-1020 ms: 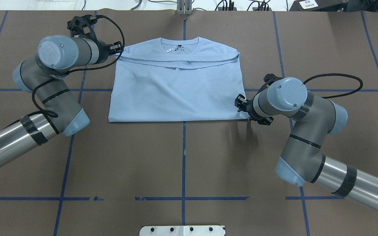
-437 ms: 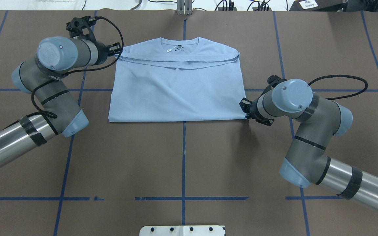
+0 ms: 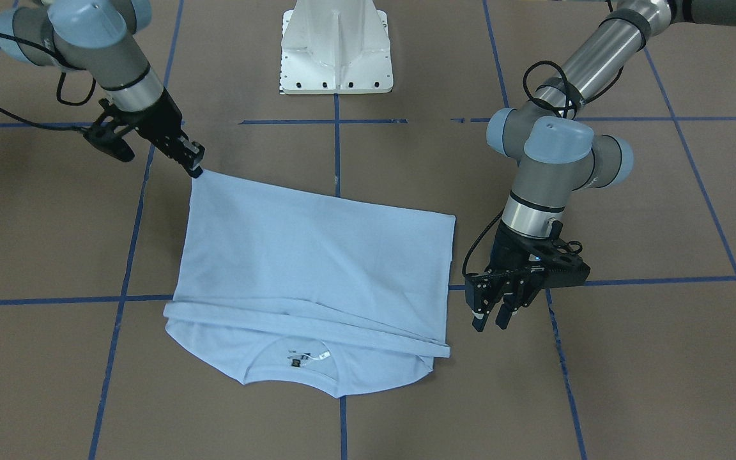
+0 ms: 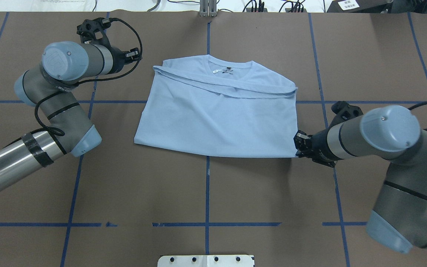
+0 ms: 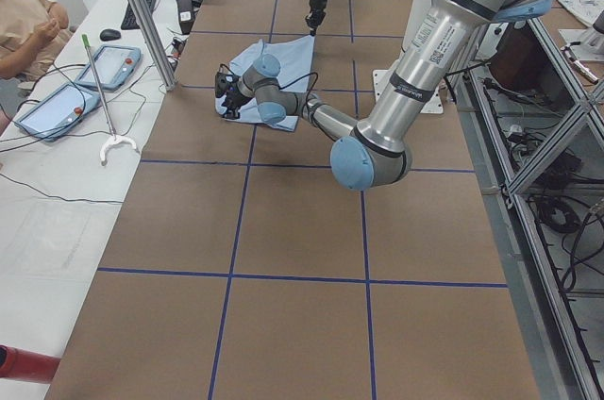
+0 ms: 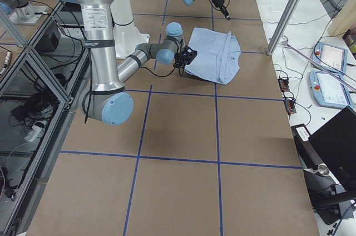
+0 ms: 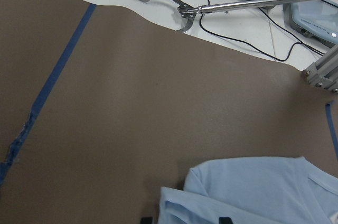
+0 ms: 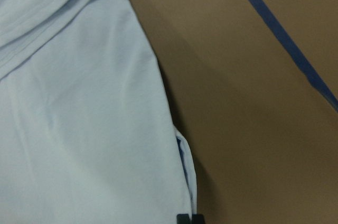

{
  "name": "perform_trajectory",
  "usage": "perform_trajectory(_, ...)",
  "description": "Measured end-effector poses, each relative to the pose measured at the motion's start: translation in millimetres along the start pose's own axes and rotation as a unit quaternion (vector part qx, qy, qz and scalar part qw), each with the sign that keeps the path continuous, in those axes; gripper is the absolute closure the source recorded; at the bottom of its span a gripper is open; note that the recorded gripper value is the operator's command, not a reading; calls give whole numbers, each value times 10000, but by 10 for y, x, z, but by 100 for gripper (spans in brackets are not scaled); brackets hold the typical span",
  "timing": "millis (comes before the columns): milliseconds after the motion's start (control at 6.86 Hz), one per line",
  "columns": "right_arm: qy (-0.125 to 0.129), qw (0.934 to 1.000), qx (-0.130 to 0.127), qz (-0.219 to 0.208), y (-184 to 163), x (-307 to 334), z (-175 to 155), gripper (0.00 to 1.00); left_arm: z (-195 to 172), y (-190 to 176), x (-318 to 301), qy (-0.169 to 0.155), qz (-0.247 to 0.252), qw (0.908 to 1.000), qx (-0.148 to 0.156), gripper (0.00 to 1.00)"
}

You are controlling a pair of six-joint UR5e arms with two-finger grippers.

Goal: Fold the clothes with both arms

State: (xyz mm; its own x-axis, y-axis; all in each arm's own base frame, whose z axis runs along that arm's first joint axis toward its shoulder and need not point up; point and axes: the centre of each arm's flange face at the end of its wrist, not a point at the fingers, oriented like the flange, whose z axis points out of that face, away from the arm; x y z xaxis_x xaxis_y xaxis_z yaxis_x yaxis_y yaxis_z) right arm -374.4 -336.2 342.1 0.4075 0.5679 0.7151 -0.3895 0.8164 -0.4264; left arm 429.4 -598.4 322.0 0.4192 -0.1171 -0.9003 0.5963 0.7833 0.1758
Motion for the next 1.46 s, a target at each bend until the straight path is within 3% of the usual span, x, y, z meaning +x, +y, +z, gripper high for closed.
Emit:
perform_trajectory(146,125,9986,-489,159,462,230,-170,100,-180,110,112,216,-204,9993,-213,38)
perform_trajectory(291,353,9952,-906,147,895,444,-223,86,-393,244,189,438,-493,9962,-562,35)
perform_trajectory(437,614,9902,-1256,-14,1277,643,-207,1,-644,445,274,665,-768,9908,-897,27)
perform_trajectory(583,793,9863,-1435,-170,1531,787,-163,0,-866,728,327,818,-1017,9838,-1232,27)
perform_trajectory(874,751,9899,-1177,-229,1566,843,-76,0,-1141,1396,265,766,-1450,9685,-1874,28)
perform_trajectory(1166,249,9993,-280,36,1056,534,47,0,-1160,2013,284,225,-1669,9584,-2305,30)
perform_trajectory(1311,33,9997,111,214,747,292,156,0,-1118,2238,284,-16,-1646,9565,-2408,33)
perform_trajectory(1457,-74,9989,341,301,529,138,221,0,-1070,2371,273,-162,-1617,9555,-2463,36)
